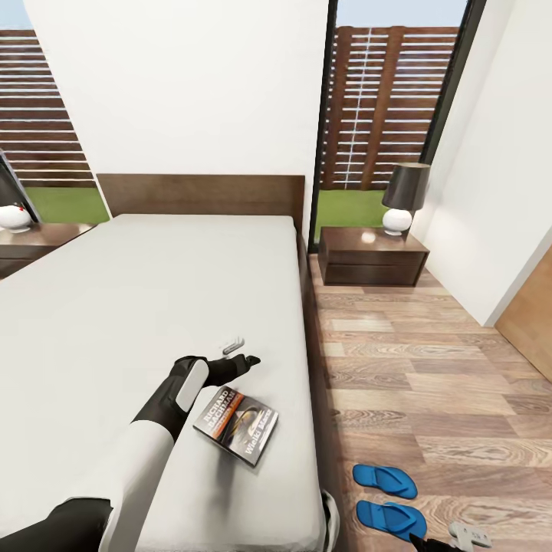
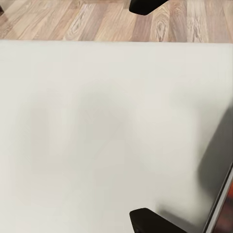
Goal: In the bedroom, move the book from the bed onto either nightstand, and place the two sandals side by side next to the bed.
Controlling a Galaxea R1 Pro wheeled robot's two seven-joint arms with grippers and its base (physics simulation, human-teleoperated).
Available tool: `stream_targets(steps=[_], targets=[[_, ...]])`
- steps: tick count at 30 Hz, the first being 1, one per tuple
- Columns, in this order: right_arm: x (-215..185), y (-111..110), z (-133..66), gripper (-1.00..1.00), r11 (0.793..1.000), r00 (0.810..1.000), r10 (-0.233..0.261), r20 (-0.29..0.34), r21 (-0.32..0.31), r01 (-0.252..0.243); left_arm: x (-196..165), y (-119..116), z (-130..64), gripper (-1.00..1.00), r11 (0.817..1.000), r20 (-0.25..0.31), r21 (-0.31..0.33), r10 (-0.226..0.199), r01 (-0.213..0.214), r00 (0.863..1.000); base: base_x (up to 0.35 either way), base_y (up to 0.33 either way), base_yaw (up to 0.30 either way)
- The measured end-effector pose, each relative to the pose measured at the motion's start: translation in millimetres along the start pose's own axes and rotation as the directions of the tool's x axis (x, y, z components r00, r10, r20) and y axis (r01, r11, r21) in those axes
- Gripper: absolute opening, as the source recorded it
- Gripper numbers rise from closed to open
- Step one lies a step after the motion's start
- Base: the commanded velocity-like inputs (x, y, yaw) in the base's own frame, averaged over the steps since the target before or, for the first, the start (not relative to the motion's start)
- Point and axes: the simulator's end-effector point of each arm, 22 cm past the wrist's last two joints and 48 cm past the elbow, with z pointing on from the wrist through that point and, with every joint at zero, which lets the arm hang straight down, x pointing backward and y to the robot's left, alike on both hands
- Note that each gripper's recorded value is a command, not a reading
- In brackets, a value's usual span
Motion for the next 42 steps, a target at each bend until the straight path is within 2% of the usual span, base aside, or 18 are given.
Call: stream_targets(steps=[23,31,42], targets=[[3,-1,3.3,1.00,1.000,1.000,0.000,0.000,0.000,0.000,3,3,2.5,1.00,1.000,-0.001,0.000,0.000,0.000,1.000,0.000,0.000,0.000],[13,-6,16.5,1.00,1.000,1.000,0.000,0.000,0.000,0.000,13,12,12.1,1.00,1.000,0.000,0.000,0.000,0.000,1.000,0.000,0.000,0.000],[15,-6,18.2,1.00,1.000,1.000,0.000,0.000,-0.001,0.000,14,14,13.3,1.00,1.000,0.000,0.001,0.000,0.000,1.000,0.000,0.000,0.000]])
